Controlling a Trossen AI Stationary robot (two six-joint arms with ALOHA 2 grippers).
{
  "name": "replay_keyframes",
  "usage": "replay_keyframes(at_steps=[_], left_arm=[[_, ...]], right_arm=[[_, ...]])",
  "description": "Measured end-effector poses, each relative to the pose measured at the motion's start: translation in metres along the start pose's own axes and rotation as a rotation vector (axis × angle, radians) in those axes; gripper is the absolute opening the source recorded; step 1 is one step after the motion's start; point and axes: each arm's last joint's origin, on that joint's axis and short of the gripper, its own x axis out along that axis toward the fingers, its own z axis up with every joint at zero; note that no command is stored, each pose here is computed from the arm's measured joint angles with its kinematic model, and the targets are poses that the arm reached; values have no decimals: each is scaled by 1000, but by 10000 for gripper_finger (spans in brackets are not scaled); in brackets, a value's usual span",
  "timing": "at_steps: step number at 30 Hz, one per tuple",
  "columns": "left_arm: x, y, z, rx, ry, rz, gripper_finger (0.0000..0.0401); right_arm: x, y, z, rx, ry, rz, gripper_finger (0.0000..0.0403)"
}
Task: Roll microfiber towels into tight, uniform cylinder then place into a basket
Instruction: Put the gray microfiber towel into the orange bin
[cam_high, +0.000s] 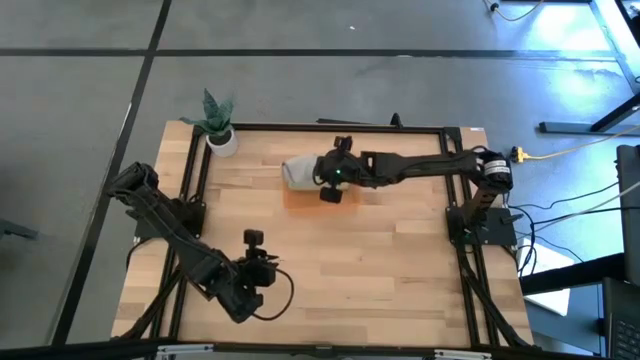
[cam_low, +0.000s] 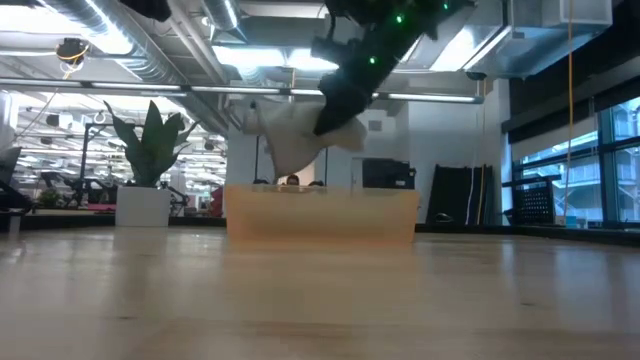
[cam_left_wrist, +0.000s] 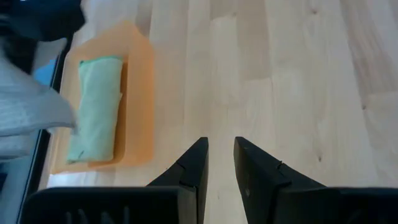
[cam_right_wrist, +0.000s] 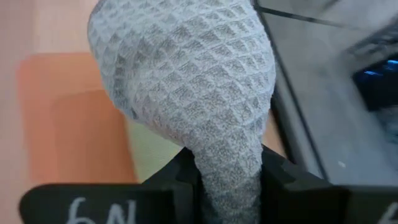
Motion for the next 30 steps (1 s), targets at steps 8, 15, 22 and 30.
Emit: replay_keyframes(at_steps=[8, 15, 22, 30], left_arm=[[6, 9, 1, -53, 1, 78, 69], [13, 16, 4, -74, 15, 102, 69], [16, 20, 5, -82, 26, 114, 69], [18, 22, 6, -85, 32, 120, 69]], right_arm=[[17, 15, -28, -10, -39, 101, 84], [26, 25, -50, -39, -49, 150, 84], [28, 26, -51, 6, -118, 137, 84], [50, 37, -61, 50, -89, 136, 84]])
